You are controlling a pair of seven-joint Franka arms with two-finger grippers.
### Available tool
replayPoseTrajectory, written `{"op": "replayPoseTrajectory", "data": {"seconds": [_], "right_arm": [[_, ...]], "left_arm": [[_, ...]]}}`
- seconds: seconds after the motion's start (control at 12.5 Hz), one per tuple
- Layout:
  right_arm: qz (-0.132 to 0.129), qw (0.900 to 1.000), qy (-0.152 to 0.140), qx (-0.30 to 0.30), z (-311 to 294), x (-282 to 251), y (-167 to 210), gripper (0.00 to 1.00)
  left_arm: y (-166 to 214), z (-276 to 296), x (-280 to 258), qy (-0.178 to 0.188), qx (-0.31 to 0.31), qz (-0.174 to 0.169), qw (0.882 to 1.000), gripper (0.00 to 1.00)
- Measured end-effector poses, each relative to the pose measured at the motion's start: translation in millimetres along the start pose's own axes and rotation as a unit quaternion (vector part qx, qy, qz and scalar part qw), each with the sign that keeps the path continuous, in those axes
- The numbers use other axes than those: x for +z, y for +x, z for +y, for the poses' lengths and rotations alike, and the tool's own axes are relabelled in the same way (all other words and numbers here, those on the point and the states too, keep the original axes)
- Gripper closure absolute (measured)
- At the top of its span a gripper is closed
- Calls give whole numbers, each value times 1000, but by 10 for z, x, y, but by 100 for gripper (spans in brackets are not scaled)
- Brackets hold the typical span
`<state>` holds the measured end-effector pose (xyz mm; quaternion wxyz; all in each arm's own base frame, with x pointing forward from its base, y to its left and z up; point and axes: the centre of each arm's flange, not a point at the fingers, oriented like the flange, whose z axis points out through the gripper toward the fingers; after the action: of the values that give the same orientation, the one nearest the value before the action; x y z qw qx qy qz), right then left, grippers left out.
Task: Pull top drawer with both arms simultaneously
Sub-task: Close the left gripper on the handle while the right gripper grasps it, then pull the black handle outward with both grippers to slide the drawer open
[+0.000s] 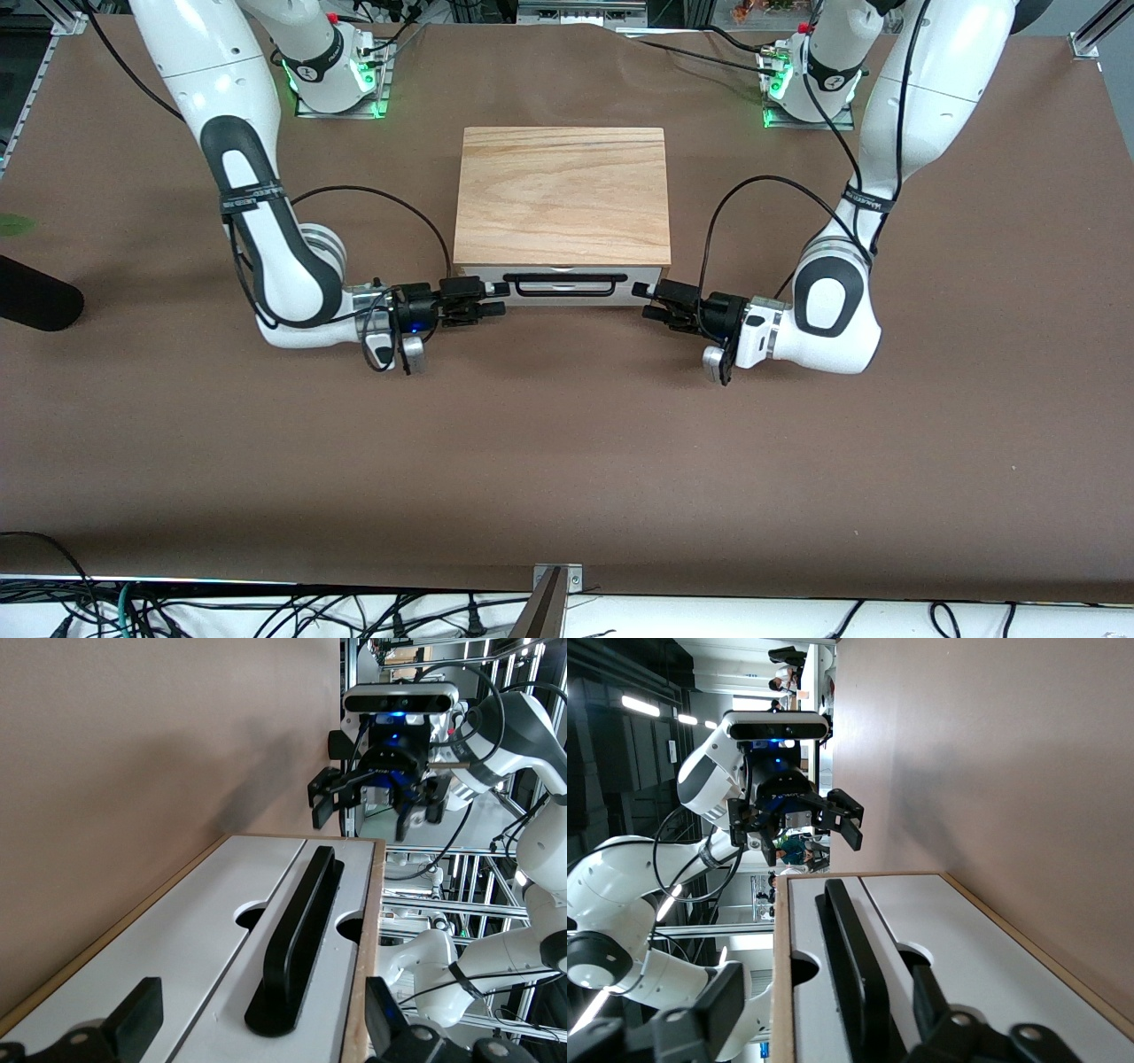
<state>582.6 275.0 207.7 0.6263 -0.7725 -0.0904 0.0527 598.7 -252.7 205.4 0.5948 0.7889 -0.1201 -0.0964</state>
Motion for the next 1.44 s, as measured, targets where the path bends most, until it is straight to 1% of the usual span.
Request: {"op": "replayPoseTrajectory", "data": {"seconds": [0.08, 0.32, 0.4, 0.48, 0.56, 0.64, 0.72, 0.8, 0.88, 0.96, 1.04, 1.2, 1.28, 1.36, 1.44], "right_arm": [[1, 1000, 3, -4, 56, 32, -55, 35], [24, 999, 24, -15, 192, 132, -170, 38], [29, 999, 28, -18, 252, 169, -201, 42], [30, 999, 30, -20, 309, 198, -224, 43], [31, 999, 30, -19, 356, 216, -239, 53], [32, 999, 32, -17, 375, 224, -244, 60], [33, 999, 34, -17, 369, 226, -241, 63], [34, 998, 40, -19, 342, 226, -235, 75], [34, 998, 41, -20, 322, 224, -231, 80], [34, 998, 41, -21, 322, 224, -231, 80], [35, 998, 42, -27, 318, 221, -227, 82], [35, 998, 43, -28, 318, 220, -225, 82], [36, 998, 43, -30, 316, 217, -222, 82], [36, 998, 43, -30, 315, 216, -220, 82], [36, 998, 43, -33, 312, 213, -217, 82]], "left_arm": [[-21, -11, 62, -5, 5, 3, 1000, 0], [-70, -19, 226, -12, 16, 4, 1000, 0], [-70, -7, 257, -16, 19, 6, 1000, 1], [-73, 0, 281, -18, 23, 5, 1000, 3], [-80, 10, 314, -19, 25, 3, 1000, 3], [-84, 22, 346, -20, 27, 1, 999, 14], [-87, 29, 369, -21, 28, -1, 999, 27], [-89, 33, 380, -21, 30, -1, 999, 37], [-90, 34, 387, -21, 33, -2, 999, 49], [-90, 30, 388, -20, 34, -1, 999, 61], [-92, 4, 388, -18, 33, 1, 999, 68], [-92, 7, 394, -18, 34, 0, 999, 70], [-91, -4, 389, -16, 34, 2, 999, 74], [-90, -7, 388, -16, 34, 2, 999, 75], [-88, -16, 385, -14, 32, 4, 999, 81]]}}
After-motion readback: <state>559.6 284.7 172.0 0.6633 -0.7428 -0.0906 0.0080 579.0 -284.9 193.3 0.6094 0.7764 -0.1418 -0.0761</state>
